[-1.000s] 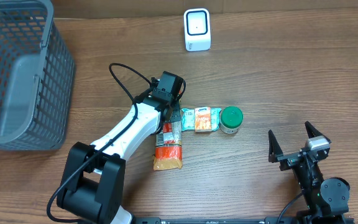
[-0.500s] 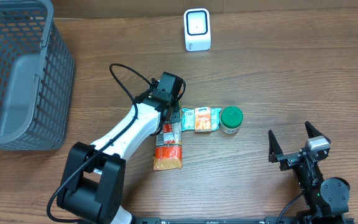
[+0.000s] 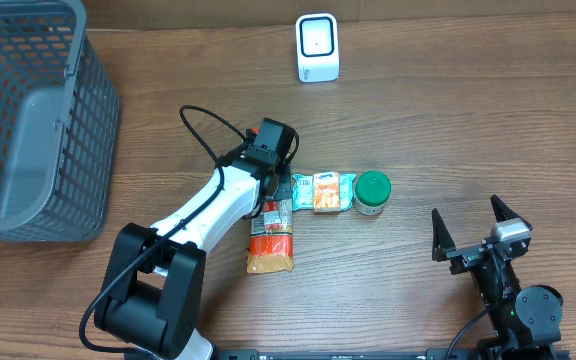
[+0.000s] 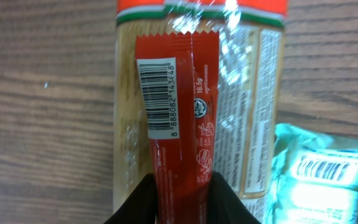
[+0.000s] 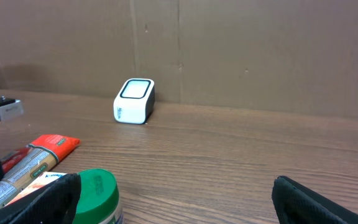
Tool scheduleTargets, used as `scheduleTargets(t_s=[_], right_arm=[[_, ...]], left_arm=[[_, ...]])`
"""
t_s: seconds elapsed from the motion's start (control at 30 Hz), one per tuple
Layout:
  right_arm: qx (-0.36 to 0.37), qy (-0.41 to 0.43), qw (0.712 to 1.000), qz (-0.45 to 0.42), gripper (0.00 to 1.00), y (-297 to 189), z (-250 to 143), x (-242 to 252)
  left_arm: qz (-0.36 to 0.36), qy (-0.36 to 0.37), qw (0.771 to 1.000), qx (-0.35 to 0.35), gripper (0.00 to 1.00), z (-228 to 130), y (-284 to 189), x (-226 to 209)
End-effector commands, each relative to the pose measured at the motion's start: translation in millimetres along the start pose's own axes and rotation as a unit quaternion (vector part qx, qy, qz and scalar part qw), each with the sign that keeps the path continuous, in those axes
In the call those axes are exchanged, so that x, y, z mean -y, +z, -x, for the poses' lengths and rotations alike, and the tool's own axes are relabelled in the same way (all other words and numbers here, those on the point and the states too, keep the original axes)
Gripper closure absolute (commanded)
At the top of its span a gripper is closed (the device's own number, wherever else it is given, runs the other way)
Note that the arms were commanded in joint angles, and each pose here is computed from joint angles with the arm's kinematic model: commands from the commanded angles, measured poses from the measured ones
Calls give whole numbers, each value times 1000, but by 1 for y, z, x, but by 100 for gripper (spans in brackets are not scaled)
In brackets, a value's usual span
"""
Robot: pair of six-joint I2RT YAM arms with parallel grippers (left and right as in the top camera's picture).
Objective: Scan the item barcode
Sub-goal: 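Lower the package beside the Kleenex pack with left gripper, then open the left gripper and withdraw it left of the package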
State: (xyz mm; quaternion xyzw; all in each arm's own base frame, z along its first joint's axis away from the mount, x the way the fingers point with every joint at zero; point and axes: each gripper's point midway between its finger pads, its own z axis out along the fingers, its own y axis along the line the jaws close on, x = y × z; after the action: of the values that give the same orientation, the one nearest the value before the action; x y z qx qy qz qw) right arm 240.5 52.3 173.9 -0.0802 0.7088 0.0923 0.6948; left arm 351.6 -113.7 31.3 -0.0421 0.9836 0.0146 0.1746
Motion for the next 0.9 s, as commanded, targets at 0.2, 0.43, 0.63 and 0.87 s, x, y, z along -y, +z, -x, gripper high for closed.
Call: scheduleTargets(t_s=[0.2, 0.43, 0.63, 0.87], right_arm=[[1, -2, 1000, -3, 0, 0, -2, 2], [1, -2, 1000, -3, 0, 0, -2, 2], [1, -2, 1000, -3, 0, 0, -2, 2], [0, -2, 1000, -3, 0, 0, -3, 2]], left_arm=[[-5, 45, 999, 1, 75, 0, 6, 2], [-3, 46, 999, -4, 48, 2, -1, 2], [-9, 41, 999, 18, 38, 26, -33, 5], [5, -12, 999, 31, 34, 57, -59, -33]])
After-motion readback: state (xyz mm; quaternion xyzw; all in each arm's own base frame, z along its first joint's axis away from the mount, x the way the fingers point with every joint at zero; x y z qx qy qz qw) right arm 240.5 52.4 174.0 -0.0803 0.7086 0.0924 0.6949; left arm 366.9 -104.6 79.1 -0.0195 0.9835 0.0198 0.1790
